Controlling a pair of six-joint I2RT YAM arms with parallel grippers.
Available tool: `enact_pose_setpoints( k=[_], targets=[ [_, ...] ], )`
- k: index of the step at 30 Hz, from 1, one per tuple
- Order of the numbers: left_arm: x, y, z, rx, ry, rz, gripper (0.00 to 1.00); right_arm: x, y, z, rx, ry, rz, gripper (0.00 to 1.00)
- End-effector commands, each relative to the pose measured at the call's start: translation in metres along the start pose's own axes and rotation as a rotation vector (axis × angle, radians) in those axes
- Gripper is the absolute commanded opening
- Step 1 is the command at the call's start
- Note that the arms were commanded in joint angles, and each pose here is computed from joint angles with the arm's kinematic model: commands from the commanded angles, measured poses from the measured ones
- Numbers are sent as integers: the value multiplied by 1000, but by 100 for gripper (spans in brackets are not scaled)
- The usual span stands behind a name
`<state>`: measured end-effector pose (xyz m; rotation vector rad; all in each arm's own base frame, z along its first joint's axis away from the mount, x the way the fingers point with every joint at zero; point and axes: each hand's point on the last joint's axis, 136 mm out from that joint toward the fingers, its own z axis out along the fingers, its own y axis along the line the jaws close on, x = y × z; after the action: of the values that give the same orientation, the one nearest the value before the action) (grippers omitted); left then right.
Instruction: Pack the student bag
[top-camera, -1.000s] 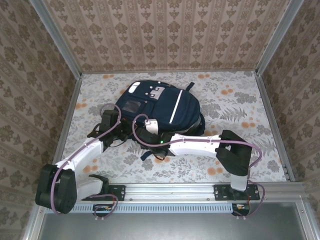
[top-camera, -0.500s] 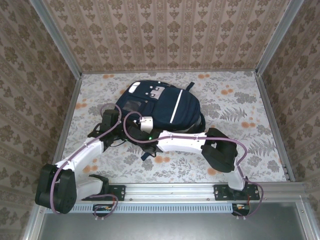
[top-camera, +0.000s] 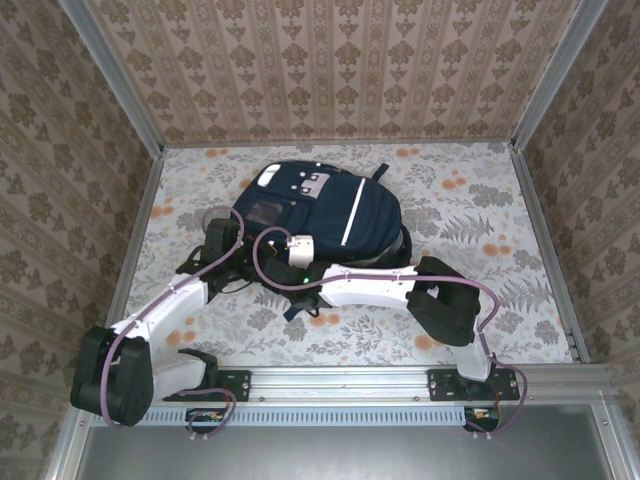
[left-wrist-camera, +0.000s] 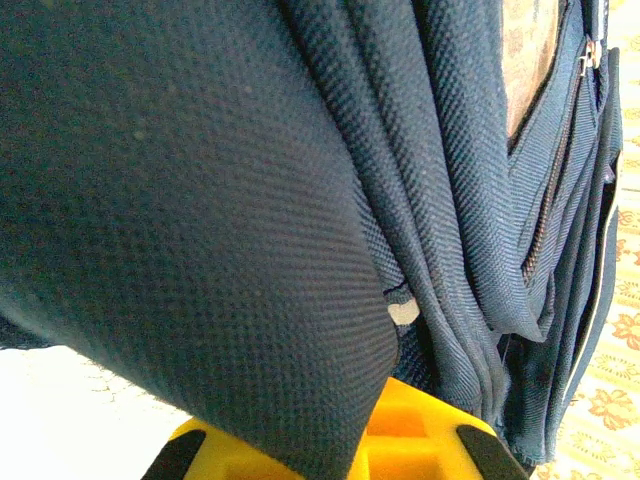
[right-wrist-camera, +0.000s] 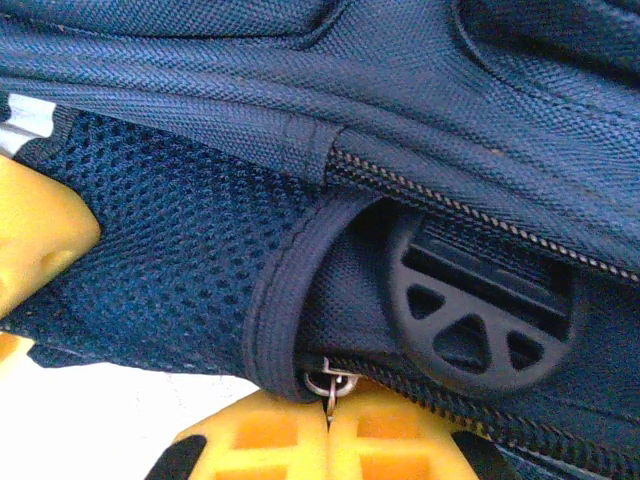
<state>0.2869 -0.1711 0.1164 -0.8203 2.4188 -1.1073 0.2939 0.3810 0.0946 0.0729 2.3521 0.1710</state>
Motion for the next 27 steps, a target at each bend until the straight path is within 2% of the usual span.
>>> enact_pose_setpoints(
  k=[1,12,22,25,27],
  targets=[
    [-18,-41,-12,113,-49,49,0,-11,-30,-9,73,-24,-26,0],
    [-56,-1,-21,13,-140,11,0,4,-81,-36,87,40,16,0],
    [-108,39,-35,-96,-235,-38,0,25,-155,-46,200,99,30,0],
    [-125,46,-36,-107,-244,-55,0,25,-170,-47,199,113,33,0],
    [-133,43,-36,-114,-234,-42,0,23,-162,-44,125,126,21,0]
  ],
)
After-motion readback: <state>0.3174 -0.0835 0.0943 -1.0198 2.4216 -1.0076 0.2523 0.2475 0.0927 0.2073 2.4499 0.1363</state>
